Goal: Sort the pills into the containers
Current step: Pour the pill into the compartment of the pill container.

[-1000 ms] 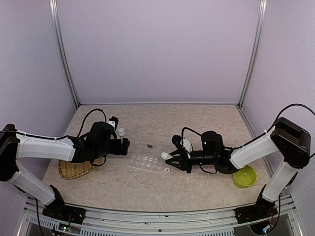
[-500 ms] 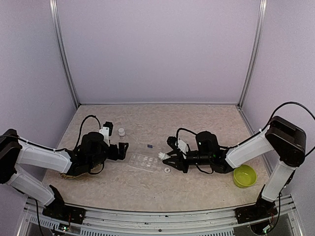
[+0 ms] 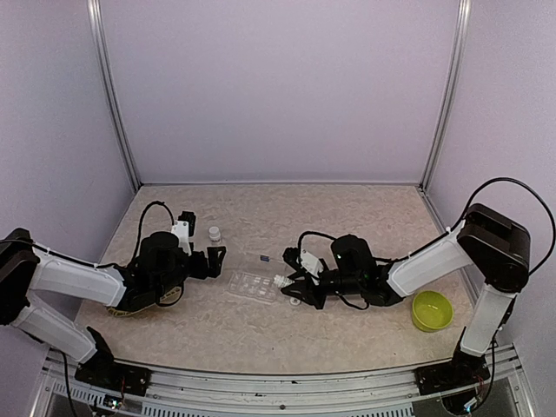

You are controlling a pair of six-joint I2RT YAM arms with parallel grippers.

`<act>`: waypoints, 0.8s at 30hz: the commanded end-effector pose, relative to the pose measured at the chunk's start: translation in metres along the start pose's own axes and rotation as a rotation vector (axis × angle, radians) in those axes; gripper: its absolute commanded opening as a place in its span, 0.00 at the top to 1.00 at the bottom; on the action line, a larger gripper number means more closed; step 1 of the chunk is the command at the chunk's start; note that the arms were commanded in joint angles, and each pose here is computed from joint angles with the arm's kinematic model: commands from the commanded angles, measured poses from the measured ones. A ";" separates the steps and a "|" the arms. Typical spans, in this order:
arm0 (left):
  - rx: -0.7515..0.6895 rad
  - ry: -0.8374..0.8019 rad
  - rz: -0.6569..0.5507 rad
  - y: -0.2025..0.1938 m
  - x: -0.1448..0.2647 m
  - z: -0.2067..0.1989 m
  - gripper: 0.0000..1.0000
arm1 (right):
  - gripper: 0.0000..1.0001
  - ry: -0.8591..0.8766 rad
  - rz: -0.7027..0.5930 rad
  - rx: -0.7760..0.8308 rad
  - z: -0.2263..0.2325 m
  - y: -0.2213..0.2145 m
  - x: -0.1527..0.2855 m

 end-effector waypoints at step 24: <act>0.019 -0.022 -0.015 0.003 -0.002 0.001 0.01 | 0.94 -0.127 0.173 0.023 -0.014 -0.014 -0.021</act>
Point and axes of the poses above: each gripper's point midway between its finger pads, its own x axis back along the fingers, its own z axis along the line the jaws close on, y = z × x, the point moved 6 cm from there along x, back along the fingers, and after that the axes turned 11 degrees about -x, right-handed, at the moved point
